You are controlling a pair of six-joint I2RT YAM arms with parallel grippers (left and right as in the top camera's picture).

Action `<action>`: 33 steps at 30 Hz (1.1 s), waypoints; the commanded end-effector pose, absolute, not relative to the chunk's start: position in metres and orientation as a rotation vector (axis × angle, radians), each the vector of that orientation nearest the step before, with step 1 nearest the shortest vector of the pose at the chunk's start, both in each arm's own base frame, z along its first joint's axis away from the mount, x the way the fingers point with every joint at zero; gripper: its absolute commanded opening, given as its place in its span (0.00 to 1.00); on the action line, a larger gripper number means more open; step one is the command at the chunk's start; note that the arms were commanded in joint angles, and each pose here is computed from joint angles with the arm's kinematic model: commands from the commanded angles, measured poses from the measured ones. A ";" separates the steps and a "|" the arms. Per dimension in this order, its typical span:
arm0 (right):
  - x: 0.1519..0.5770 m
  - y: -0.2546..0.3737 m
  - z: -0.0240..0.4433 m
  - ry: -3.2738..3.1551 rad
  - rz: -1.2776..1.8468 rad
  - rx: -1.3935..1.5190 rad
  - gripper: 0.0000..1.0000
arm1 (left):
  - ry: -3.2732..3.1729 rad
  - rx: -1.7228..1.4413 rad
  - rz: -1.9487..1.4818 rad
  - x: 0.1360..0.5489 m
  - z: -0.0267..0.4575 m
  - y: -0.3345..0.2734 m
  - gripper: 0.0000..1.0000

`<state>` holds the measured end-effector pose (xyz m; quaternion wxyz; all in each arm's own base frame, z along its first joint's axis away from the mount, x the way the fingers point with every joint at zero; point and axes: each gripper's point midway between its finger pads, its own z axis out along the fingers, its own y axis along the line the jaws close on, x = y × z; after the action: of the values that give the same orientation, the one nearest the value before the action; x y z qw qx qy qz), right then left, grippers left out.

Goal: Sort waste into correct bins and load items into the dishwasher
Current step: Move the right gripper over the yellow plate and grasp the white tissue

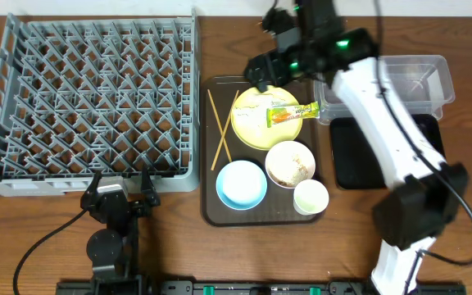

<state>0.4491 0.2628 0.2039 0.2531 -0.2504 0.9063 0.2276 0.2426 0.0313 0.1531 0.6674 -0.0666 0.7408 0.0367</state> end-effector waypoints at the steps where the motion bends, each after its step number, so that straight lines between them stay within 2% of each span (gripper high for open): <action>1: 0.446 0.283 0.192 2.463 0.650 -0.743 0.99 | 1.724 -0.163 0.093 0.241 0.135 0.034 0.94; 6: 0.448 0.298 0.158 2.512 0.599 -0.767 0.99 | 1.724 -0.163 0.093 0.241 0.135 0.034 0.94; 13: 0.464 0.285 0.117 2.637 0.314 -0.489 0.99 | 1.724 -0.163 0.093 0.241 0.135 0.034 0.94; 19: 0.475 0.270 0.116 2.630 0.173 -0.309 0.97 | 1.724 -0.163 0.093 0.241 0.135 0.033 0.94; 33: 0.483 0.265 0.112 2.609 0.137 -0.223 0.97 | 1.724 -0.163 0.093 0.241 0.135 0.034 0.94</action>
<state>0.4789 0.2678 0.1144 0.2502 -0.0998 0.9610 0.0618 0.2426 0.0314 0.1532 0.6675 -0.0667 0.7407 0.0368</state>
